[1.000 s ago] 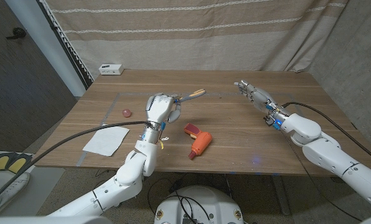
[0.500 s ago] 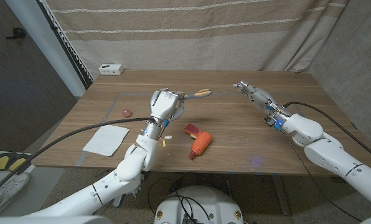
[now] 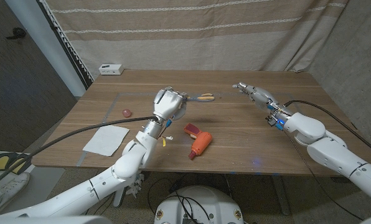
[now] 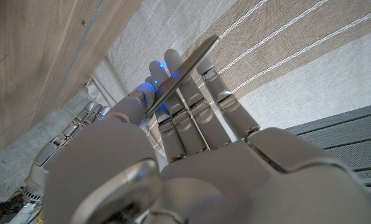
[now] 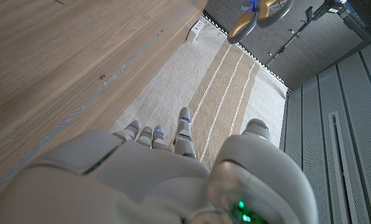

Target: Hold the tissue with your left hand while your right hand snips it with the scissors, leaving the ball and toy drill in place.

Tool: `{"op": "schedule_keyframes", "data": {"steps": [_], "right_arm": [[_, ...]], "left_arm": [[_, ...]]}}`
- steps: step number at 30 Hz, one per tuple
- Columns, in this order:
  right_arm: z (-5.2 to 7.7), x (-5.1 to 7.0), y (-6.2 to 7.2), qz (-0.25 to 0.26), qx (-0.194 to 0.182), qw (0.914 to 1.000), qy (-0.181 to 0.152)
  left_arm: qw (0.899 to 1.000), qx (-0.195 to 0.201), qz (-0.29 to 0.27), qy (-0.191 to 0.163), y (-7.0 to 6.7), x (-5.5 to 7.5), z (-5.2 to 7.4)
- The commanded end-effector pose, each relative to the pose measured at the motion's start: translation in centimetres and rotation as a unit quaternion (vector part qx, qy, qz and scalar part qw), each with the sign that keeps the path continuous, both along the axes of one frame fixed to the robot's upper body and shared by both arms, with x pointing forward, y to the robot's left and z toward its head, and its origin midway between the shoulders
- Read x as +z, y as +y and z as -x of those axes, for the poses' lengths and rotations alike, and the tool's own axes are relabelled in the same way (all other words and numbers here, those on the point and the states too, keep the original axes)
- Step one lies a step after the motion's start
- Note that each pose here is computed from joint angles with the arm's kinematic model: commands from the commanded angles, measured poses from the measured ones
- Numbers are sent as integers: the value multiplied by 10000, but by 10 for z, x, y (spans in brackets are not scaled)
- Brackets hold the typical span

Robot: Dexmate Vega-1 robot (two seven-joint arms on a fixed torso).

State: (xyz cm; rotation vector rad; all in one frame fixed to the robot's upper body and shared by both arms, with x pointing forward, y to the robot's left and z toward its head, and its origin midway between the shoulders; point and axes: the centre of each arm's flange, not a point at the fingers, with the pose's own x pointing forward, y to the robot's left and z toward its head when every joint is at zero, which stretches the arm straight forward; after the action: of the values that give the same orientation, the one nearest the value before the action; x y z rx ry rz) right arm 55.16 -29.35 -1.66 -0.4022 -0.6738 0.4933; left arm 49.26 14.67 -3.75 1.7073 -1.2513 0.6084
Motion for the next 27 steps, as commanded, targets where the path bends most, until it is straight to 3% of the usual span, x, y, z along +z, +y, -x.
{"op": "schedule_keyframes", "data": {"steps": [1,15,27], "right_arm": [[1,2,6,205,19,9998,36],[4,7,9,192,-59,9998,-58],[13,8,10,430,-182,9989,-14]], "left_arm": [[9987,80,-467,-209,-2,7,-2],[9971,470,-574,-176,-6,4,-8],[9964,474,-643,-283,-9,4,-13]]}}
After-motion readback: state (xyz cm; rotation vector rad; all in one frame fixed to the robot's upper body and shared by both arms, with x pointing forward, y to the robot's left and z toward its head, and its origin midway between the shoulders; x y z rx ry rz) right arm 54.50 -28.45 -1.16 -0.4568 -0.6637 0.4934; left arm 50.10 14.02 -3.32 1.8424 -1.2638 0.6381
